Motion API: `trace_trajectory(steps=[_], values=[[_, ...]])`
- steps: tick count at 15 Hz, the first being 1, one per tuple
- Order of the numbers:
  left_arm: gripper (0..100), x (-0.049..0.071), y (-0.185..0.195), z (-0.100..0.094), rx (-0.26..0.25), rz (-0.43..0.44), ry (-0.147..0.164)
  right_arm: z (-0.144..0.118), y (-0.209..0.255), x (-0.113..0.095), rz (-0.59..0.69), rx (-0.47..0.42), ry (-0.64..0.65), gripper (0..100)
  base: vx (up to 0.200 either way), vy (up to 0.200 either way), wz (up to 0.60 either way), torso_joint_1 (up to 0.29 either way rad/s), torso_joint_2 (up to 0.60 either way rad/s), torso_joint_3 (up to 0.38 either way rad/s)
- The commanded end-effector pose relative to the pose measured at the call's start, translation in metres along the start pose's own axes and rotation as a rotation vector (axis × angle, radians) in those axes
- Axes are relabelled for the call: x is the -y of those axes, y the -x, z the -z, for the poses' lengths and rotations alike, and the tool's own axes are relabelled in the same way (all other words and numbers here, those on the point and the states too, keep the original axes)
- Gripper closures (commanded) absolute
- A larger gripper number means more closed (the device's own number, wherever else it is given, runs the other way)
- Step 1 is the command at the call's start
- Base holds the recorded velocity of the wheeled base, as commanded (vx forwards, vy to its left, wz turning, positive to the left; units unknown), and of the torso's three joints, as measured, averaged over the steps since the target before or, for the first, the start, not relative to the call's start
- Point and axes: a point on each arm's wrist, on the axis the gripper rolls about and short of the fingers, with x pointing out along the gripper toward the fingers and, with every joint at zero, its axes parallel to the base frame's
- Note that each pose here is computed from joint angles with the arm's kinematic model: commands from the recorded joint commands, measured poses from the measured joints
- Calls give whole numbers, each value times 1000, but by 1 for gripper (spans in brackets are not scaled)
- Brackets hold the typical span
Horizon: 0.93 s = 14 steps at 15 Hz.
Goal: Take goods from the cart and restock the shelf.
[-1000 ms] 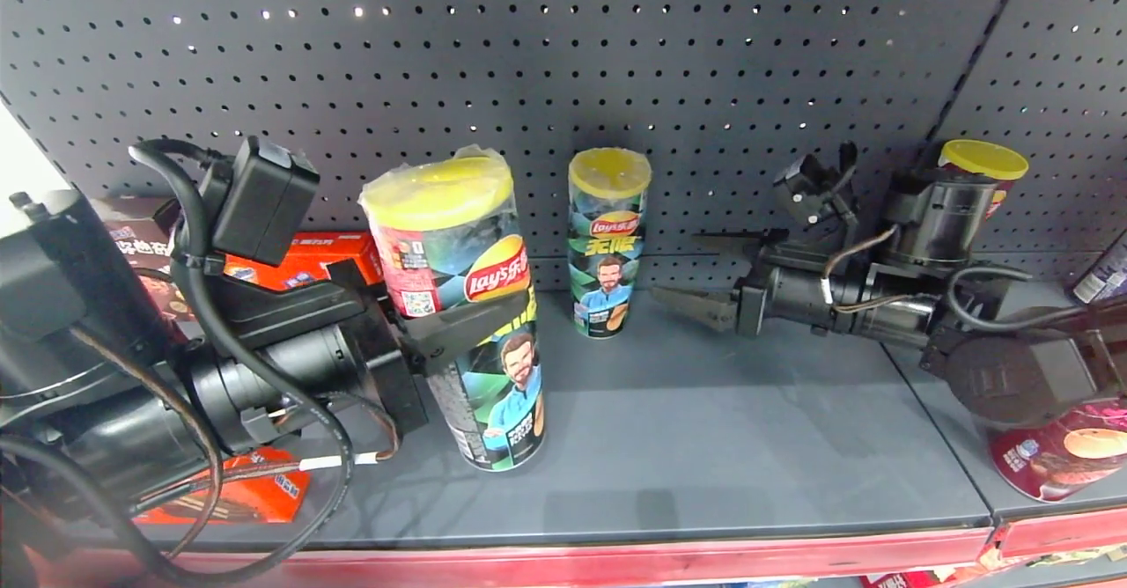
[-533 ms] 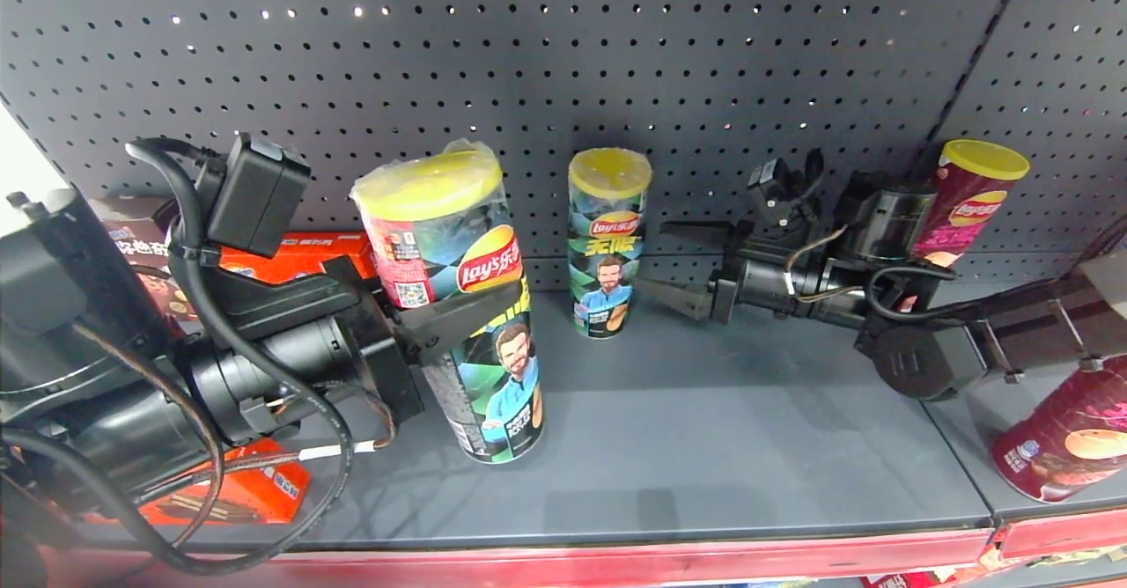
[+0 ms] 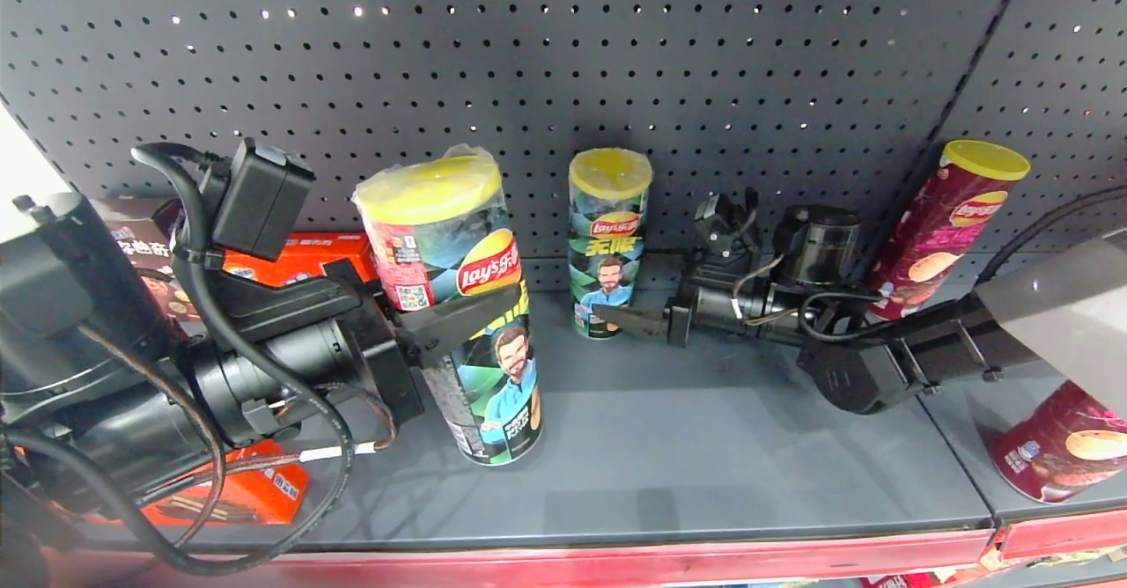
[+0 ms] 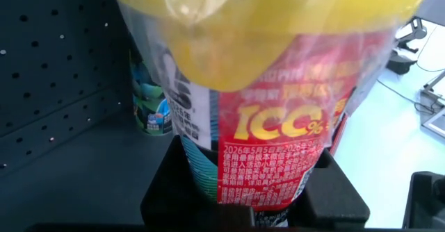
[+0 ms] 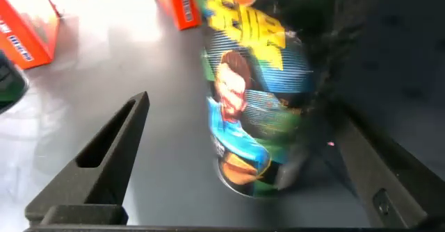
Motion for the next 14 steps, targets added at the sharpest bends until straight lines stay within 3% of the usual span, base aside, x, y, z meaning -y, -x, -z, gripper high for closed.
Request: trace_trajectory(steps=[1,7,14], values=[[100,-1,1,0,1,-6,0,5,-8,-9,-29,-7,-12,0,0,0,0,0,0,0],[100,-1,2,-1,4,-6,-2,4,6,-34,-47,-36,-36,0,0,0,0,0,0,0],[100,-2,-1,2,5,-5,-2,9,-16,-9,12,-3,-28,0,0,0,0,0,0,0]])
